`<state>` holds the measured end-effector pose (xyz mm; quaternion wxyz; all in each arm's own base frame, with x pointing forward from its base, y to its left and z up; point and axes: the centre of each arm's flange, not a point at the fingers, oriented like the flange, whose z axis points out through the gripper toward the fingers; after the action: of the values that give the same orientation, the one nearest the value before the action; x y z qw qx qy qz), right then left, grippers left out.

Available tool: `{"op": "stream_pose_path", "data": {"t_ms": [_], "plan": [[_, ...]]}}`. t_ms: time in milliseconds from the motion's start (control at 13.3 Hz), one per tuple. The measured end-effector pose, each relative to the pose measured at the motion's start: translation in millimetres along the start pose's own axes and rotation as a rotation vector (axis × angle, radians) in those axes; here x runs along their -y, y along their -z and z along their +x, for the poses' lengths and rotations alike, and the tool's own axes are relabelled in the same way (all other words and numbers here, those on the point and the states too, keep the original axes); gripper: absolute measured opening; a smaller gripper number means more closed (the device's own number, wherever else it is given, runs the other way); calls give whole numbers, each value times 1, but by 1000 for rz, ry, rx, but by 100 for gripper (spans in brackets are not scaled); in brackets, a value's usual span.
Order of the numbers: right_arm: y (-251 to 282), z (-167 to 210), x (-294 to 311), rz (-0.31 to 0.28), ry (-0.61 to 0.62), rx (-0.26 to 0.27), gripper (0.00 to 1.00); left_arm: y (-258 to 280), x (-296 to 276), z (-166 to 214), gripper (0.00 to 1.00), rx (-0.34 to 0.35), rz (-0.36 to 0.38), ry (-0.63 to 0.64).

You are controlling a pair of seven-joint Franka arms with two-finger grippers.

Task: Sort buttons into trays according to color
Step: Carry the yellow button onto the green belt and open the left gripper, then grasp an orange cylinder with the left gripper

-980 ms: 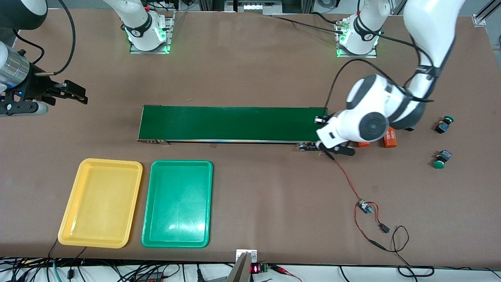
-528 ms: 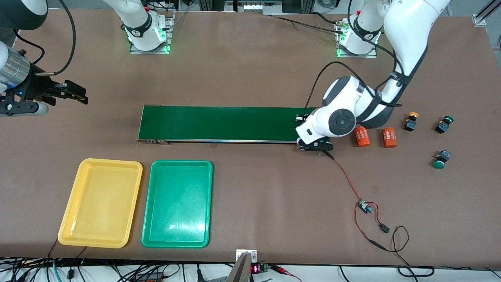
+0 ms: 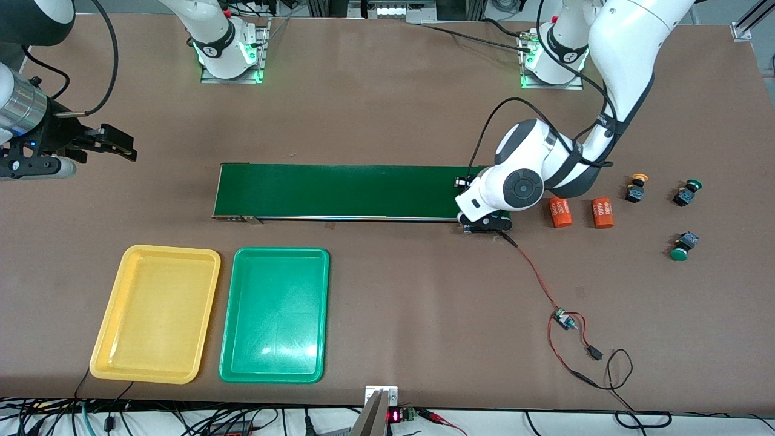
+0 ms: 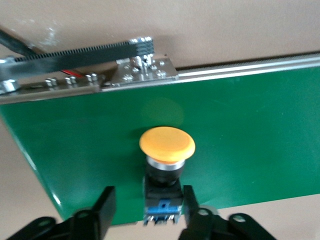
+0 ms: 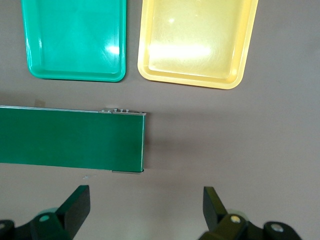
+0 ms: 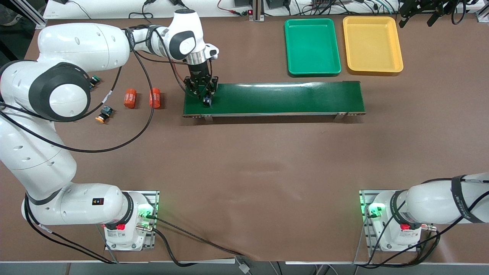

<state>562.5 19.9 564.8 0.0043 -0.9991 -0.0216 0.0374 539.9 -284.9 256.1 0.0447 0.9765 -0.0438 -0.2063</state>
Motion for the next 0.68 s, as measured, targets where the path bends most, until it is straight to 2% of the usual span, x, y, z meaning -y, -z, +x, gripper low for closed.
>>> {"op": "stream_pose_path", "data": {"t_ms": [226,452,679], "plan": [[0,0,0,0,0,0,100,33,0,3,97,-17,-2,17],[0,0,0,0,0,0,100,83,6,6,100,-30,-2,37],[0,0,0,0,0,-2,100,121,63,19,100,-37,6,133]]}}
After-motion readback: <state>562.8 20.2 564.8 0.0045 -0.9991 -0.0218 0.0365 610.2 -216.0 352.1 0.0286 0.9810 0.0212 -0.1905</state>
